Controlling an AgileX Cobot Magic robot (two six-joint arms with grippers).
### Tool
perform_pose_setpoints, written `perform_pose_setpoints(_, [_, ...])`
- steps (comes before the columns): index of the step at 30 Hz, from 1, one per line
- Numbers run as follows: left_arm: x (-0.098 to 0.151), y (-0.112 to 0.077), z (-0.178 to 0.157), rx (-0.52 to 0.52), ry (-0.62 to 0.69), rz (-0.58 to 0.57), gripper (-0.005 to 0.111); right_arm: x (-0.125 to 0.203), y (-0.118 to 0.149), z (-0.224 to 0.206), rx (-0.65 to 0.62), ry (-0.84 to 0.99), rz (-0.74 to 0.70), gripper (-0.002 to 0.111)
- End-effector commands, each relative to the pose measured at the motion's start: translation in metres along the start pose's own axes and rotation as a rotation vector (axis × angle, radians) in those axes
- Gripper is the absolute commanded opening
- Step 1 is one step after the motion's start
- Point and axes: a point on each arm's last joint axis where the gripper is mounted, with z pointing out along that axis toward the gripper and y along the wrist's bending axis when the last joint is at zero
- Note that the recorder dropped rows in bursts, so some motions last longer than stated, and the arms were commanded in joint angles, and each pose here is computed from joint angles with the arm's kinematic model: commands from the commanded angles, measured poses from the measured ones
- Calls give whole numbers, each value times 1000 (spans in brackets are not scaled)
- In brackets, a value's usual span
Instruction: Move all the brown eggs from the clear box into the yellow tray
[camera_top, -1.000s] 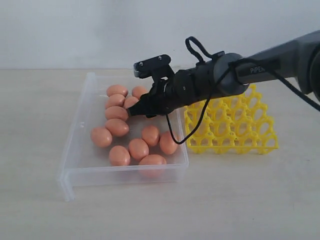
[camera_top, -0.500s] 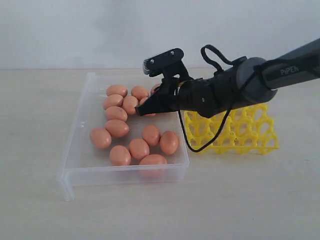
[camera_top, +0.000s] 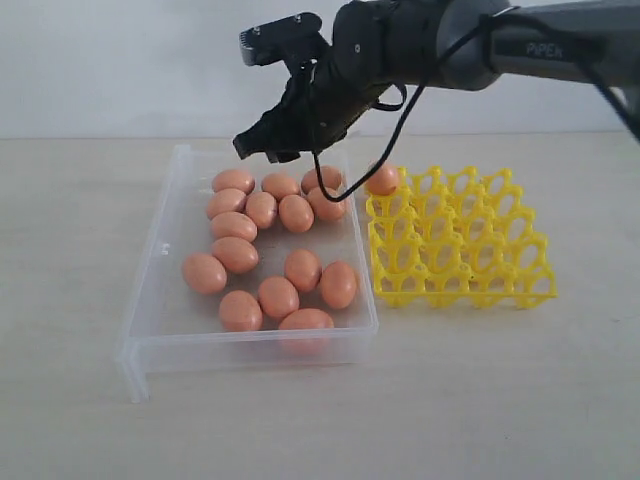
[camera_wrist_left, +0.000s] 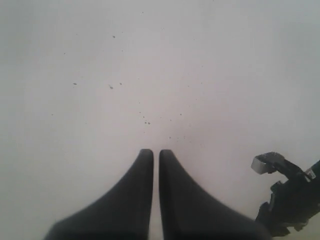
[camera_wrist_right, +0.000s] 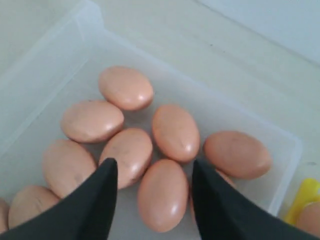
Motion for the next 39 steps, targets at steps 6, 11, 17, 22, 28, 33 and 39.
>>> perform_pose_setpoints(6, [2,0,-1,0,8,-13,4,18,-4,42,-1,228,-22,55])
perform_pose_setpoints(11, [2,0,-1,1,6,-13,4,20,-4,52,5,216,-16,55])
perform_pose_setpoints(17, [2,0,-1,1,6,-13,4,25,-5,66,9,203,-18,55])
perform_pose_setpoints(22, [2,0,-1,1,6,-13,4,27,-5,73,12,186,-6,54])
perform_pose_setpoints(28, [2,0,-1,1,6,-13,4,37,-6,82,15,224,-14,44])
perform_pose_setpoints(33, [2,0,-1,1,6,-13,4,37,-6,81,16,232,-2,36])
perform_pose_setpoints(39, [2,0,-1,0,9,-13,4,33,-7,79,24,203,-40,0])
